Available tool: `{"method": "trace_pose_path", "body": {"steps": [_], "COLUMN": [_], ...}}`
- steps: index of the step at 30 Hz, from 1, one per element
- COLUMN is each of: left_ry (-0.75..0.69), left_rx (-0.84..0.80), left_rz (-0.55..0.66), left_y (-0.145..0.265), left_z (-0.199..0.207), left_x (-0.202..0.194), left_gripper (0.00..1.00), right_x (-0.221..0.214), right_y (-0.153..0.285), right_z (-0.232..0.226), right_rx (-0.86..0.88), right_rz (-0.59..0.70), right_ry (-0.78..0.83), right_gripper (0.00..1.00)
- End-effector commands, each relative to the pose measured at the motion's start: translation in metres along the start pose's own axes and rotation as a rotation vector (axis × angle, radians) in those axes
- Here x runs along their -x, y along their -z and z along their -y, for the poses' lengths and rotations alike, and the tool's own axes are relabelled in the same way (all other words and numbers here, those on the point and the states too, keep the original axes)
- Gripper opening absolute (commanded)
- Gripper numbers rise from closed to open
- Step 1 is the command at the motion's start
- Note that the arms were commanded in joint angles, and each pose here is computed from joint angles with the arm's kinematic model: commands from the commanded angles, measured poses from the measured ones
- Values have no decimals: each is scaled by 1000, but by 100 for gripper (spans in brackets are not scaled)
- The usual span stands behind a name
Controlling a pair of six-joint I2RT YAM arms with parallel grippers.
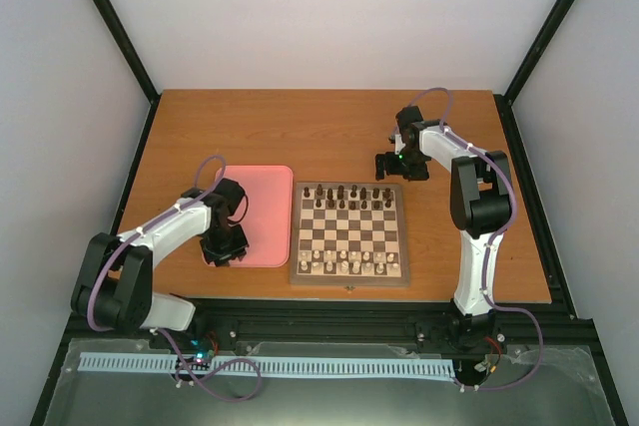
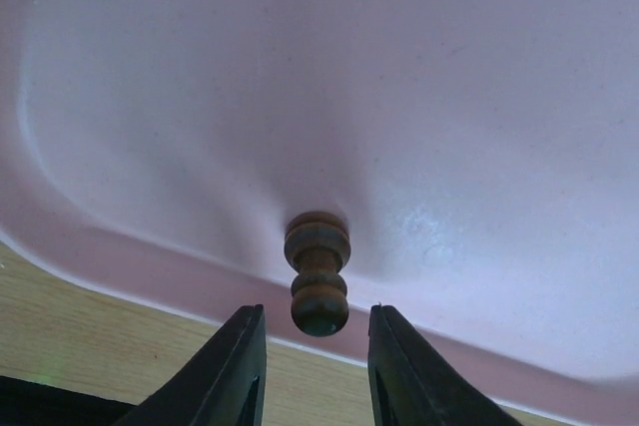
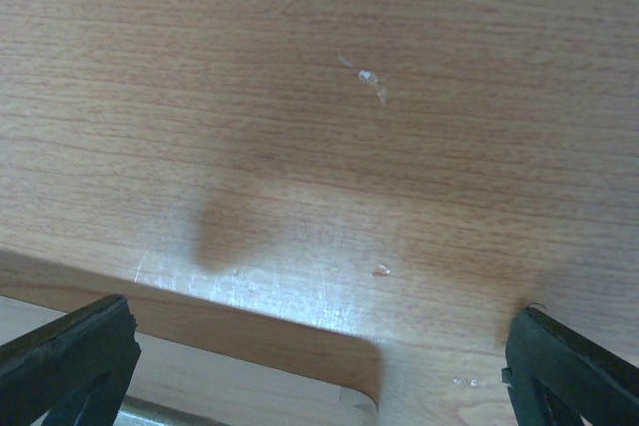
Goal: Set up the chess pieces on the board
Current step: Pick up the chess piece from the storage box.
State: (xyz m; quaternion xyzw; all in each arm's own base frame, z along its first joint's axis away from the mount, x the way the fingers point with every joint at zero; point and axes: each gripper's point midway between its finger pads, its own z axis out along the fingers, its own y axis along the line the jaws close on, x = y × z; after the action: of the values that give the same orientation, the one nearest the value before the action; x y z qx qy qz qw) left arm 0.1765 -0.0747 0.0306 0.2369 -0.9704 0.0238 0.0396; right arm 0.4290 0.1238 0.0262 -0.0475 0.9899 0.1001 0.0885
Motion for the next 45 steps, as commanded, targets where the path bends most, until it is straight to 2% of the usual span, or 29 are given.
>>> {"method": "trace_pose_path", "body": {"steps": [1,8,15,20,29,33,39,45], "left_ry": [-9,-5,-17,-38,-152,-199,-294,-381], "left_rx": [-14,-7,-21,-55,-140,-170,-215,-233], "left_rz": [21,27,20,28,49,86,70,55], "left_y": [3,3,2,10,55,72,71,62], "left_z": [4,-1,5,15,51,77,124,168], "left_x": [12,25,30,34,42,45,40,39], "left_gripper": [30,29,15,1,1,1,2,1], "right_x": [2,3,3,2,9,23,54,53], "right_y": [9,8,9,8,23,58,129,144], "right_z": [-2,-2,-1,0,8,15,16,19], "right_rx": [-9,-9,-17,-19,-65,-120,-161,-181], "right_rz": [22,21,22,20,71,195,421,457], "right_ry": [15,15,14,15,-6,-21,-31,-40], "right_gripper": [100,100,100,100,100,100,100,100]}}
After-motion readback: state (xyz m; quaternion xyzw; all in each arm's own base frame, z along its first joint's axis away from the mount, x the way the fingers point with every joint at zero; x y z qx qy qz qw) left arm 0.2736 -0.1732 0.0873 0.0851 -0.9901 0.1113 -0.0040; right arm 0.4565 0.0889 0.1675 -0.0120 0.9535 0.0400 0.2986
